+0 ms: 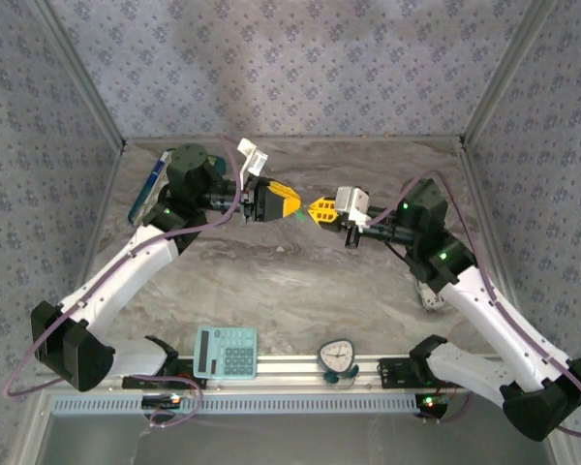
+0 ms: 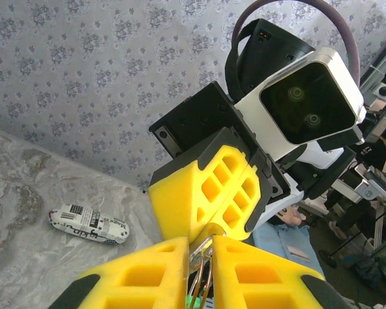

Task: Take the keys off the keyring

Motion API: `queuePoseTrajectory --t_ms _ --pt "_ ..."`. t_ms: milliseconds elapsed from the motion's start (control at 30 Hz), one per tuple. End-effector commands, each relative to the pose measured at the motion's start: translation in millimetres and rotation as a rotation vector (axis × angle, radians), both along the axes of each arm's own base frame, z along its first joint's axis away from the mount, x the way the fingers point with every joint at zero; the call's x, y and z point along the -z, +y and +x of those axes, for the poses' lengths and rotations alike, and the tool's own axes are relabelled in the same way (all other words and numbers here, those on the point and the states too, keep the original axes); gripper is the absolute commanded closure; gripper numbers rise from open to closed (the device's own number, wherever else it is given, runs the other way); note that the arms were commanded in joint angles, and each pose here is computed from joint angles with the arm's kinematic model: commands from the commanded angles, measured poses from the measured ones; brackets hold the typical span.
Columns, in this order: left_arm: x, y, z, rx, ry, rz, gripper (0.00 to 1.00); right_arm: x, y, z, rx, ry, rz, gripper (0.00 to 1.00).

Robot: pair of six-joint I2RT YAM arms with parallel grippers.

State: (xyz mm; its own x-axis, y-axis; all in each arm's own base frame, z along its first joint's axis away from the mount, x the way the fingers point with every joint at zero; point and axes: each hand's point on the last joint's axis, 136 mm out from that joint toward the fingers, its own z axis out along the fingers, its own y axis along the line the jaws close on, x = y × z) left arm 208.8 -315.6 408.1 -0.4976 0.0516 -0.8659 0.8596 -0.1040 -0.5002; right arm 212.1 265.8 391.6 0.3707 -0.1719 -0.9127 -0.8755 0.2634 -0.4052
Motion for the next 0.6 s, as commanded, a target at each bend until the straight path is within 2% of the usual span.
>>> queuePoseTrajectory --t_ms 0,67,167,567 --pt "-20.8 6.6 -4.4 -0.013 -0.062 -0.039 0.86 -12.5 -5.8 -2.2 0.019 -0.035 0.024 1.00" --pt "-21.6 7.1 -3.0 -0.022 -0.063 -0.044 0.95 -12.6 -6.2 -3.2 0.025 -0.047 0.023 1.00" --pt "-22.9 8.1 -2.1 -0.031 -0.063 -0.054 1.00 -10.9 -6.8 -2.6 0.045 -0.073 0.013 1.00" --pt "-36.5 15.5 8.0 -0.089 -0.057 -0.104 1.00 2.1 -5.4 -8.4 0.062 -0.108 -0.022 1.00"
